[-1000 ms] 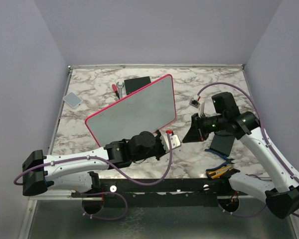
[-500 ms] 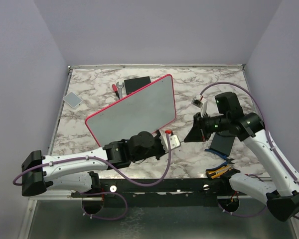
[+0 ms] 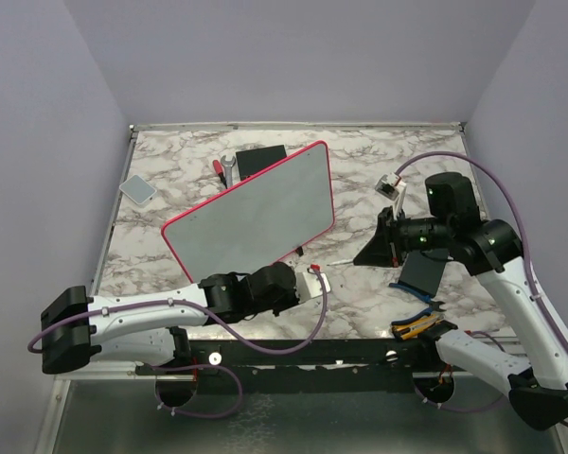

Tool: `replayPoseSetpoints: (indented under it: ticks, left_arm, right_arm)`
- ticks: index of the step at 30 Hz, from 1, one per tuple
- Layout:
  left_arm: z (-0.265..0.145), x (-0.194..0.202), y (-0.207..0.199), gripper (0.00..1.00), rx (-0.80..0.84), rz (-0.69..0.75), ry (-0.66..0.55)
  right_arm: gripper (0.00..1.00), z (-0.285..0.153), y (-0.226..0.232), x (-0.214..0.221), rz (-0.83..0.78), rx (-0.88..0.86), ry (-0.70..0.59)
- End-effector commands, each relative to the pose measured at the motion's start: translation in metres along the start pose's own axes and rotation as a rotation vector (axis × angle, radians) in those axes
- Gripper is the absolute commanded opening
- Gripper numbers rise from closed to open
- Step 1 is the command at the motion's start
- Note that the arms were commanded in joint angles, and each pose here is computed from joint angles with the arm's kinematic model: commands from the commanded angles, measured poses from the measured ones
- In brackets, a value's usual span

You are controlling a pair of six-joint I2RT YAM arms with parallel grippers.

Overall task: Write a sentence on the whiteboard
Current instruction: Open the whiteboard marker, then place the pen cap at the center of the board.

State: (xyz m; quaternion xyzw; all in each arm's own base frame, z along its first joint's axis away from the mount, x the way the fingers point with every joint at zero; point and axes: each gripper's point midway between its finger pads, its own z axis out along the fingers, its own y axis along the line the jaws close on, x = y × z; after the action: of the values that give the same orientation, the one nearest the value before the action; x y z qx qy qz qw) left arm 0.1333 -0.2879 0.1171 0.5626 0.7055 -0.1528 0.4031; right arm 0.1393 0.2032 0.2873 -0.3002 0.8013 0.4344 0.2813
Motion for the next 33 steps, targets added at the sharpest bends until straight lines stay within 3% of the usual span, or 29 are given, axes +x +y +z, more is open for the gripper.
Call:
replayPoseSetpoints:
  ticks: [1,12,20,26,33]
  left_arm:
    - [-0.009,-0.013,0.006,0.00,-0.020,-0.006,-0.044]
    - [-0.017,-0.042,0.002,0.00,0.002,-0.161,-0.123]
    - [0.009,-0.027,0.003,0.00,-0.090,-0.411,-0.084]
    - [0.033,-0.018,0.000,0.00,-0.160,-0.532,-0.059]
    - [0.059,-0.005,-0.012,0.00,-0.178,-0.546,-0.002]
  right_arm:
    - [0.00,0.003,-0.016,0.002,0.028,0.075,0.002]
    - [0.00,0.015,-0.079,0.009,0.110,0.344,0.008]
    - [0.00,0.011,-0.122,-0.013,0.141,0.551,-0.184]
    - [0.00,0.016,-0.135,-0.020,0.152,0.578,-0.266]
    - [0.00,0.021,-0.148,-0.013,0.158,0.608,-0.271]
